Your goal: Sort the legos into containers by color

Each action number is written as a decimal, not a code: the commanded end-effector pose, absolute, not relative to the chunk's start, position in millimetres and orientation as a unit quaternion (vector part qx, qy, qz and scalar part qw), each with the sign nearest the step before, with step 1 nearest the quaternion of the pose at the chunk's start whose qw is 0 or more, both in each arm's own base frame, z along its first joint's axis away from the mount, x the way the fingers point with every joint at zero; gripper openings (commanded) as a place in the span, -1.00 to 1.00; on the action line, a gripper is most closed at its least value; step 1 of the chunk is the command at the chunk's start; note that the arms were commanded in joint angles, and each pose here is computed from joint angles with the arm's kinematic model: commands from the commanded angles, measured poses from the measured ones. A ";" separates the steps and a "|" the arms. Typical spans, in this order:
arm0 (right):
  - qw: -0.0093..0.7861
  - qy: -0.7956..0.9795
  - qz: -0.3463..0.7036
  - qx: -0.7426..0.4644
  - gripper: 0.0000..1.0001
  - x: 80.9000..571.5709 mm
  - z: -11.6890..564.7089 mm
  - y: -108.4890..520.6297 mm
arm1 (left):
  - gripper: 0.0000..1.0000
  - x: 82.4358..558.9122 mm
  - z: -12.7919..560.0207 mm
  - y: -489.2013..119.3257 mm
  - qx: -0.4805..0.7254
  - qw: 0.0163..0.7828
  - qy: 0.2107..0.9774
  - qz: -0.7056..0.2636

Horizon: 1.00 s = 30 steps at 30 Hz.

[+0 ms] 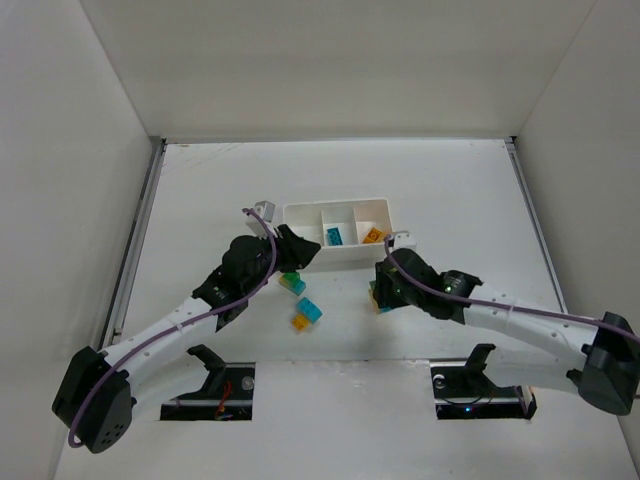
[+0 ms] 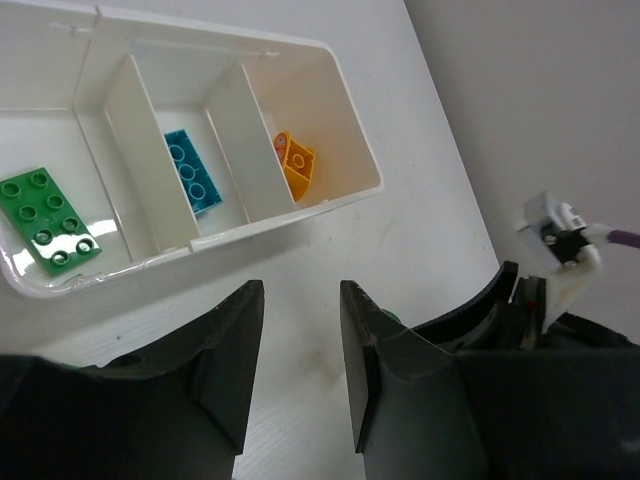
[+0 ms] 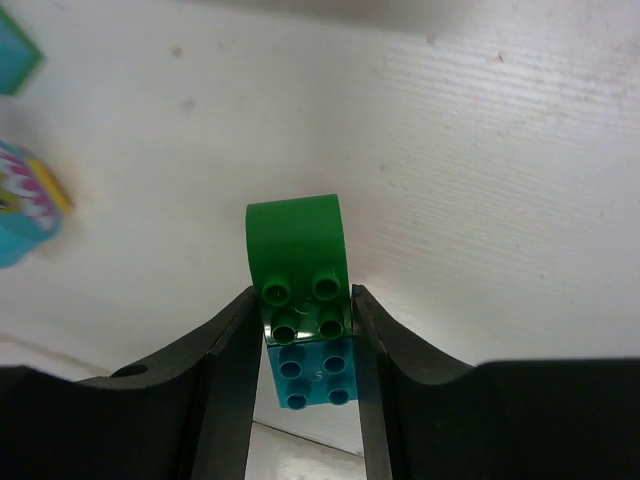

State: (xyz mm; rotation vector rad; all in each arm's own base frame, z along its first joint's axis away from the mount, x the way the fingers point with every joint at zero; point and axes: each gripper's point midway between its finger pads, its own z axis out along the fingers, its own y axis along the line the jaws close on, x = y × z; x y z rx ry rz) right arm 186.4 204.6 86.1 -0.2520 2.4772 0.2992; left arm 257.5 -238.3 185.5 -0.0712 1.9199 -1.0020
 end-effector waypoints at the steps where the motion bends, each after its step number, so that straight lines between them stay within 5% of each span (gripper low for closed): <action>1: 0.368 0.904 0.208 -0.060 -0.44 204.5 124.1 229.9 | -0.32 256.2 210.3 -246.0 -0.028 0.475 0.757 -0.448; 10: 0.438 0.812 0.383 0.041 -0.44 242.9 192.7 244.9 | -0.17 239.8 229.5 -262.2 -0.034 0.448 0.732 -0.512; 30: 0.404 0.671 0.608 0.130 -0.43 260.0 258.4 269.0 | 0.16 228.1 238.8 -304.3 -0.054 0.384 0.682 -0.620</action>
